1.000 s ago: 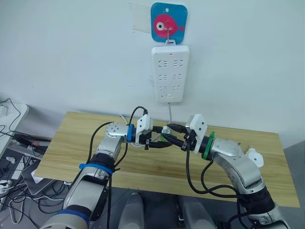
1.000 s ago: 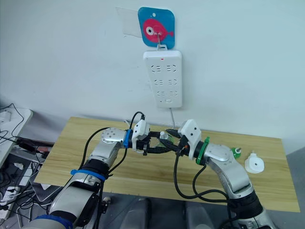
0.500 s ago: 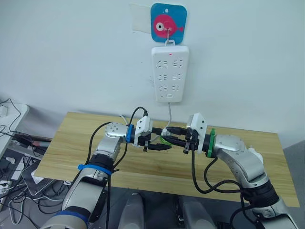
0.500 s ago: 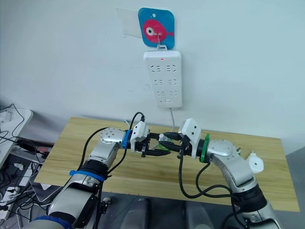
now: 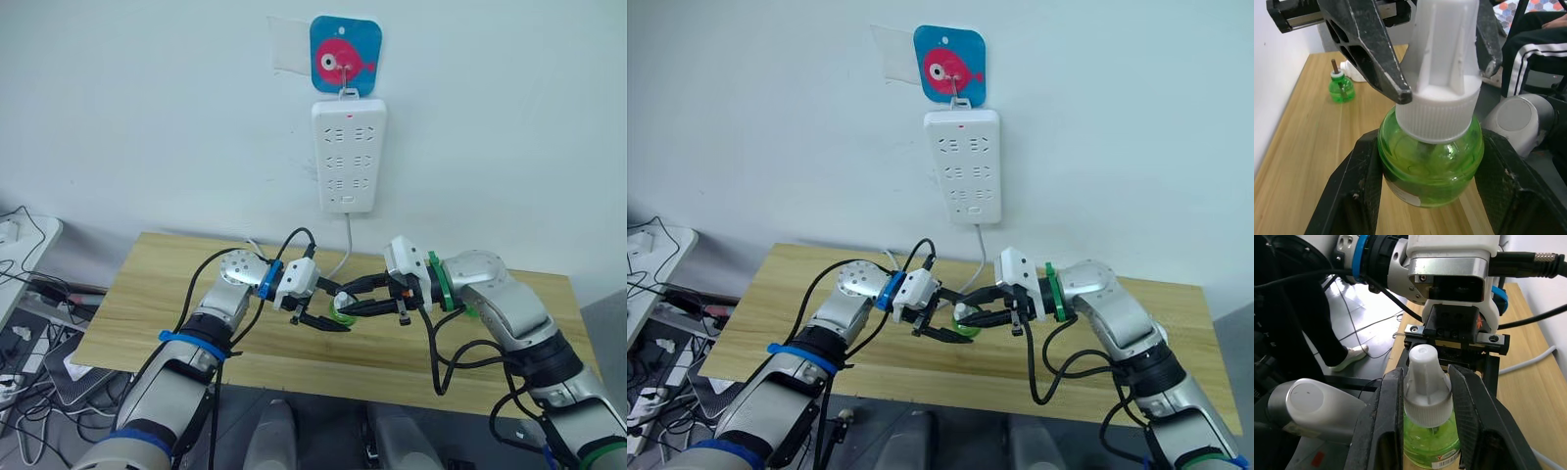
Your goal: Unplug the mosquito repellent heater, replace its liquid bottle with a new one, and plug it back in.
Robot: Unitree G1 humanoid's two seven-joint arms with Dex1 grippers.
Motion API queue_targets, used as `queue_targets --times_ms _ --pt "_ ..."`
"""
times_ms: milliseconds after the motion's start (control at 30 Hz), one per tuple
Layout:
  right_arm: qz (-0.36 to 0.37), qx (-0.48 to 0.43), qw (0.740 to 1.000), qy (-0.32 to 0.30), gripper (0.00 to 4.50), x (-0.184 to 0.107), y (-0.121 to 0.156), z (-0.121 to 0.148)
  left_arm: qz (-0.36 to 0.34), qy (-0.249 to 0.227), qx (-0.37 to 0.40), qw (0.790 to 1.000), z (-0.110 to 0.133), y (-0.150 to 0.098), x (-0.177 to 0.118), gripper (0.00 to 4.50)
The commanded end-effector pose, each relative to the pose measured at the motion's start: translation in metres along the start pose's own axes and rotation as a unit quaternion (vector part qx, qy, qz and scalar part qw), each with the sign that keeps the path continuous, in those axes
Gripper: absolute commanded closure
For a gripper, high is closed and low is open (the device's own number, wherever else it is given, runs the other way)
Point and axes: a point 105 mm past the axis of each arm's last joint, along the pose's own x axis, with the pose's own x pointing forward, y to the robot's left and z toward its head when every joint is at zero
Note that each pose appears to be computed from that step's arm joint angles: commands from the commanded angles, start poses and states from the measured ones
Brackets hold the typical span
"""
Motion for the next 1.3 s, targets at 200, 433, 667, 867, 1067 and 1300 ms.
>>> queue_targets --times_ms 200,433,667,867,1067,1300 --pt "-0.075 0.008 0.997 -0.014 1.02 -0.028 -0.014 0.006 0.035 -0.026 -0.005 0.999 0.005 0.010 -0.007 2.24" --pt "-0.244 0.028 0.969 -0.018 0.03 -0.033 -0.007 -0.008 0.154 -0.050 -0.052 0.985 0.004 0.033 -0.011 2.24" --pt "-0.329 0.042 0.942 -0.046 0.03 -0.014 -0.011 -0.004 0.182 -0.050 -0.063 0.980 0.004 0.036 -0.006 2.24" --pt "-0.348 0.055 0.934 -0.061 0.03 -0.003 -0.013 -0.002 0.175 -0.046 -0.063 0.982 0.006 0.035 -0.003 2.24" --pt "-0.346 0.063 0.933 -0.071 1.57 -0.001 -0.013 -0.002 0.170 -0.045 -0.059 0.983 0.007 0.034 -0.001 2.24" --pt "-0.342 0.070 0.934 -0.078 3.40 -0.002 -0.012 0.000 0.159 -0.043 -0.056 0.985 0.005 0.027 0.003 2.24"
